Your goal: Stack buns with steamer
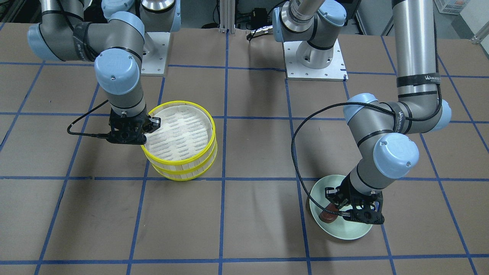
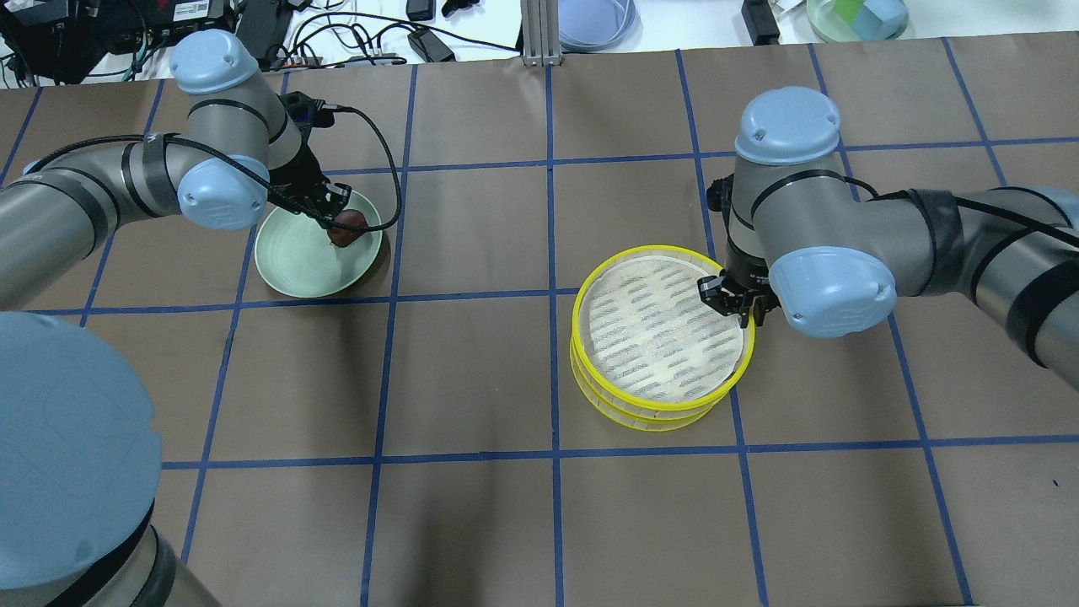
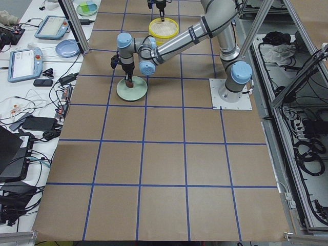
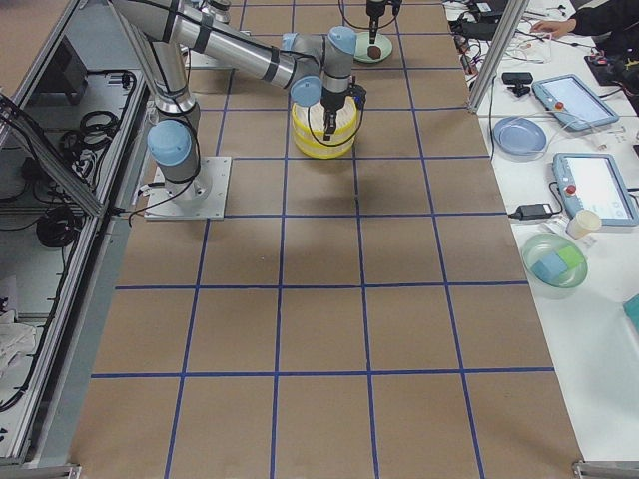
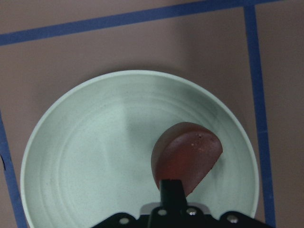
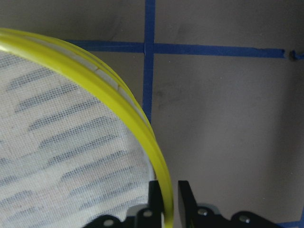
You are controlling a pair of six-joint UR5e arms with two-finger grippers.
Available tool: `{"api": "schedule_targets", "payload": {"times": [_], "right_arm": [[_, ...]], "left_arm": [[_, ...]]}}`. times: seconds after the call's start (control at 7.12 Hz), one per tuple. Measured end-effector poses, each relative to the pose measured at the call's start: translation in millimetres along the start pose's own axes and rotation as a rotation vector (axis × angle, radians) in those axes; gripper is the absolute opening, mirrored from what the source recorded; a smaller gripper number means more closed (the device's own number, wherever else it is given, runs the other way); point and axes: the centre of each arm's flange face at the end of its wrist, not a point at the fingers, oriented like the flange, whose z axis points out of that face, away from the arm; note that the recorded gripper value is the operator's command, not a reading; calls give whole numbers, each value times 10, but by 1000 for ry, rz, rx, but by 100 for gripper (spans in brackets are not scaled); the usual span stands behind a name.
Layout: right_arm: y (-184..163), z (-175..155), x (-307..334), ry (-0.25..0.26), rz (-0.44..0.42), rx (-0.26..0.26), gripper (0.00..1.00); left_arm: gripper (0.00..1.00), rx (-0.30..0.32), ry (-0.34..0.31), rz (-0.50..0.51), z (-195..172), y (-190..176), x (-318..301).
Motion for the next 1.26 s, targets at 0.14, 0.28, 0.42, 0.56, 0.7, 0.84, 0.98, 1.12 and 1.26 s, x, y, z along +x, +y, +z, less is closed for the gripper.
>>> {"api": "schedule_targets", "payload": {"times": [0.14,0.28,0.42,0.56,0.7,0.84,0.98,1.12,1.26], "right_arm": [[-64,-149,20,-5,11,29,100],[-136,-469,63,-12,20,65,100],[-138,-922,115,-30,24,80,100],[-43,-1510,181,-62,26,95,100],[125,-2105,262,-86,31,123,100],[275,-2542,325,-105,35,145,100],[374,-2787,355,-117,36,149,100],[410,-2877,360,-125,35,150,100],[398,-2922,359,-133,36,169,100]], "left_arm": [[100,0,3,2,24,-12,-1],[100,-2,6,3,58,-34,-7],[100,-2,6,2,79,-56,-13],[100,-1,7,0,88,-77,-18],[100,-2,21,-2,130,-92,-9],[100,-5,43,-6,186,-100,11],[98,-13,58,-7,247,-89,26],[80,-22,65,-5,300,-70,33],[48,-24,65,-1,316,-68,31]]}}
